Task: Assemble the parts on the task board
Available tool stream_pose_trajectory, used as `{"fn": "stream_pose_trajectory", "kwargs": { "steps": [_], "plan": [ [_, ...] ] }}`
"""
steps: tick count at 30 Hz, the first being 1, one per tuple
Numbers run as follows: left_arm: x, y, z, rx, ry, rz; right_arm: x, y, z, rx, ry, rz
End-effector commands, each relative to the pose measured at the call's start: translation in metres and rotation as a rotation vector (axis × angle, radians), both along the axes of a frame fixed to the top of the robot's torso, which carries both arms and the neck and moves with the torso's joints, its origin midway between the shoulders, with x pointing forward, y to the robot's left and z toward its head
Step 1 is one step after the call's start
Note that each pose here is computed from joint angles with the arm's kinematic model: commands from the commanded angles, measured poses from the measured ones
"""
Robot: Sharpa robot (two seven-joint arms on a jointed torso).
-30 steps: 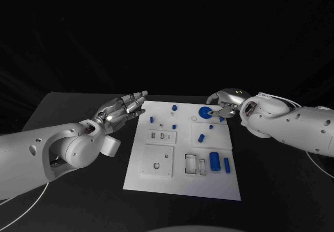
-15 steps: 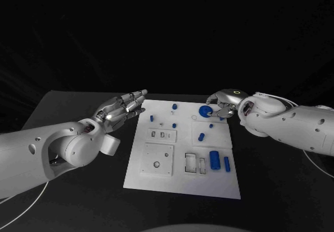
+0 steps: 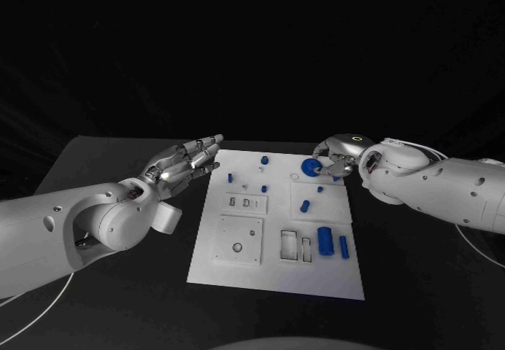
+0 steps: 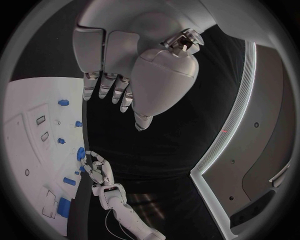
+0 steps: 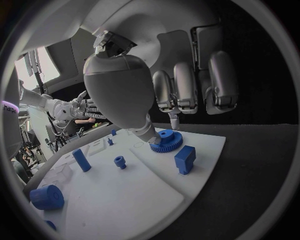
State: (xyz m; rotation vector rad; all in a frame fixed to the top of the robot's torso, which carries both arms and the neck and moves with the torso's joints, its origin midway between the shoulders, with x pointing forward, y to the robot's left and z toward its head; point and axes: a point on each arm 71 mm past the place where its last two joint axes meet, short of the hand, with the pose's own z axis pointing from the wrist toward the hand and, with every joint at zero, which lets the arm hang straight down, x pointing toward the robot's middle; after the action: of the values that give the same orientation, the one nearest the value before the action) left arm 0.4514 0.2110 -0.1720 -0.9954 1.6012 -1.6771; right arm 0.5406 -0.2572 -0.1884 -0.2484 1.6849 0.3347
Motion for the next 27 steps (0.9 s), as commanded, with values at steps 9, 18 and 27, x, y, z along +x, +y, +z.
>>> {"fn": "stream_pose_trajectory", "kwargs": {
  "steps": [9, 18, 27],
  "plan": [
    [-0.0013, -0.0028, 0.0012, -0.009, -0.005, -0.023, 0.001, 0.0032, -0.0021, -0.007, 0.021, 0.009],
    [-0.0013, -0.0027, 0.0008, -0.007, 0.0, -0.025, 0.0025, 0.0057, -0.0032, -0.015, 0.031, 0.006],
    [-0.0012, -0.0031, 0.0005, -0.006, 0.003, -0.029, 0.0038, 0.0088, -0.0038, -0.018, 0.033, 0.01]
  ]
}}
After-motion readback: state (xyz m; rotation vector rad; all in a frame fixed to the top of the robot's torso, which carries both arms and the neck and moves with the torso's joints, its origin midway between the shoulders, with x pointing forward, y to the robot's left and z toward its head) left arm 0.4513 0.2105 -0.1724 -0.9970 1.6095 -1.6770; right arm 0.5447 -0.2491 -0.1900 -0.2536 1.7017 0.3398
